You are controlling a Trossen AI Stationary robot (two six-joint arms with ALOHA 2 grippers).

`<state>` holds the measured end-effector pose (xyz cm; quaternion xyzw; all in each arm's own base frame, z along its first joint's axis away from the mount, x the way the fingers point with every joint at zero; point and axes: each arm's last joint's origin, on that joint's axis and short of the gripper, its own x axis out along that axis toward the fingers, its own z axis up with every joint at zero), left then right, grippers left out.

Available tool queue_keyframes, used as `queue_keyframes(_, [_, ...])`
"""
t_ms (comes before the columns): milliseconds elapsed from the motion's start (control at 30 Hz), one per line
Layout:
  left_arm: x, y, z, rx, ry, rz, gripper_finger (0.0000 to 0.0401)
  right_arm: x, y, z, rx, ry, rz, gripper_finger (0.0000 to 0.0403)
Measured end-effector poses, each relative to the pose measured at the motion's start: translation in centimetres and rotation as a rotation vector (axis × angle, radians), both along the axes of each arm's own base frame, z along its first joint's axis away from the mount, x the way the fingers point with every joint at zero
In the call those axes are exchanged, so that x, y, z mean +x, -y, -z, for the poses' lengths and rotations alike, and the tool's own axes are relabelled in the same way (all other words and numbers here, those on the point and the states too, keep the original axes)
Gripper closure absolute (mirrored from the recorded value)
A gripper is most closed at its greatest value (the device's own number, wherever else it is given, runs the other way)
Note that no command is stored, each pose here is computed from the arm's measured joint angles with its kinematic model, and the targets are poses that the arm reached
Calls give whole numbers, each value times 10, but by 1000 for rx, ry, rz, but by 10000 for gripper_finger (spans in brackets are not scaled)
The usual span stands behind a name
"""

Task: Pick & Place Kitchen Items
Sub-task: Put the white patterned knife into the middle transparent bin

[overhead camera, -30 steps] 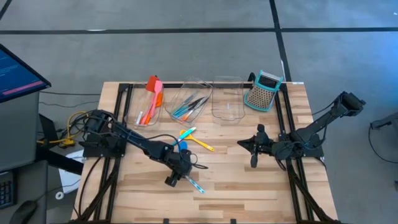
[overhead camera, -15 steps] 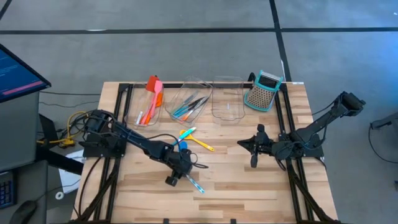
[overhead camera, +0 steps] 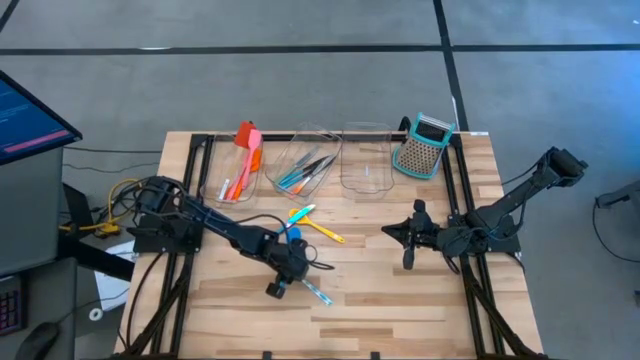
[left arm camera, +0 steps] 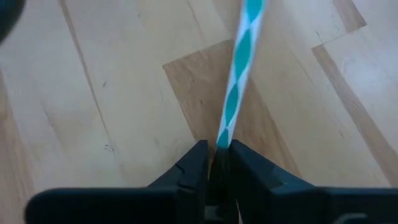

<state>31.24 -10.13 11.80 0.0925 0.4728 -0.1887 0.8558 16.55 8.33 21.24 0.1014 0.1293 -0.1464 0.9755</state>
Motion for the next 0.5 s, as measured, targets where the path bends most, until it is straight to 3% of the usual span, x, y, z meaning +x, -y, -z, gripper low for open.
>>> queue_keyframes(167, [-5, -1, 5, -21, 26, -11, 391, 0, 0, 0, 0, 0, 0, 401])
queue_keyframes(500, [-5, -1, 6, -37, 26, -30, 395, 0, 0, 0, 1, 1, 0, 401])
